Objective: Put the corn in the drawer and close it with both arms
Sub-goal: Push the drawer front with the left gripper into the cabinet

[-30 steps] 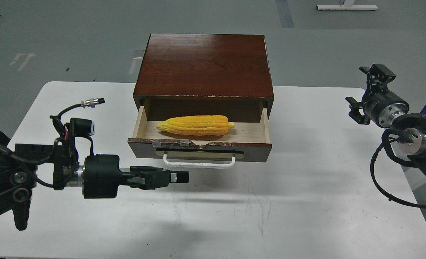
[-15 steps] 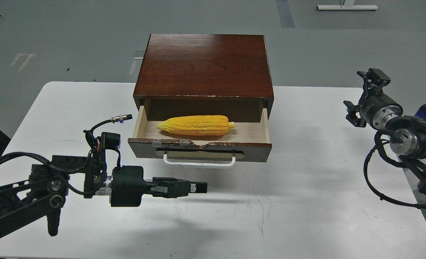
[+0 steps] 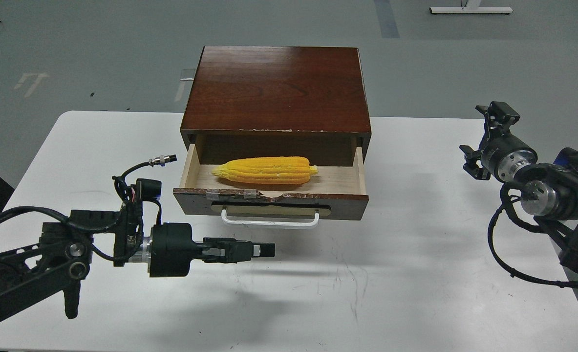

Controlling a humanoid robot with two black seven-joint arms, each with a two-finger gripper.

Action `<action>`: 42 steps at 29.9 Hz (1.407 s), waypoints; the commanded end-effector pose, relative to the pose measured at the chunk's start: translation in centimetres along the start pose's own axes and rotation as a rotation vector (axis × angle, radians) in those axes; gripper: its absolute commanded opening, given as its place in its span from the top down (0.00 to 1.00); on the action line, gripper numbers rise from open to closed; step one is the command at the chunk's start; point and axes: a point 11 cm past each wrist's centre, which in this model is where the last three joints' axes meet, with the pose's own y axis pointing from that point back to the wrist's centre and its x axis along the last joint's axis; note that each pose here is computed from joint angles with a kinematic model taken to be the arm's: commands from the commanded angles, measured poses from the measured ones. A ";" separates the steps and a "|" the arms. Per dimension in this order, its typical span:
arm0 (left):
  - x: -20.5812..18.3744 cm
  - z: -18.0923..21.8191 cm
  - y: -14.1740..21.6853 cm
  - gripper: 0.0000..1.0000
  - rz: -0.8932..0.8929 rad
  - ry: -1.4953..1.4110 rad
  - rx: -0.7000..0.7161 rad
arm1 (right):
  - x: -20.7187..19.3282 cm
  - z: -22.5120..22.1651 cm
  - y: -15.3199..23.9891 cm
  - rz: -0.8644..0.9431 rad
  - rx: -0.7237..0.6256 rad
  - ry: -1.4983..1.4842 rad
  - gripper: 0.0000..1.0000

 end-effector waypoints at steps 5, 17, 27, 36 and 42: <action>0.2 -1.8 -0.3 1.00 0.010 0.014 0.100 | 0.2 0.1 0.1 0.003 -0.003 0.003 0.02; 0.5 -2.0 -0.8 1.00 0.022 0.027 0.088 | 0.2 0.5 0.1 0.004 -0.010 0.003 0.02; 1.3 -1.9 -0.6 1.00 0.039 0.015 0.093 | 0.5 0.7 0.2 0.010 -0.015 0.005 0.02; 3.0 -2.9 -0.3 1.00 0.069 0.002 0.130 | 0.3 0.8 0.2 0.006 -0.016 0.004 0.02; 4.8 -2.2 -0.8 1.00 0.083 -0.036 0.123 | 0.3 0.9 0.2 0.006 -0.017 0.003 0.02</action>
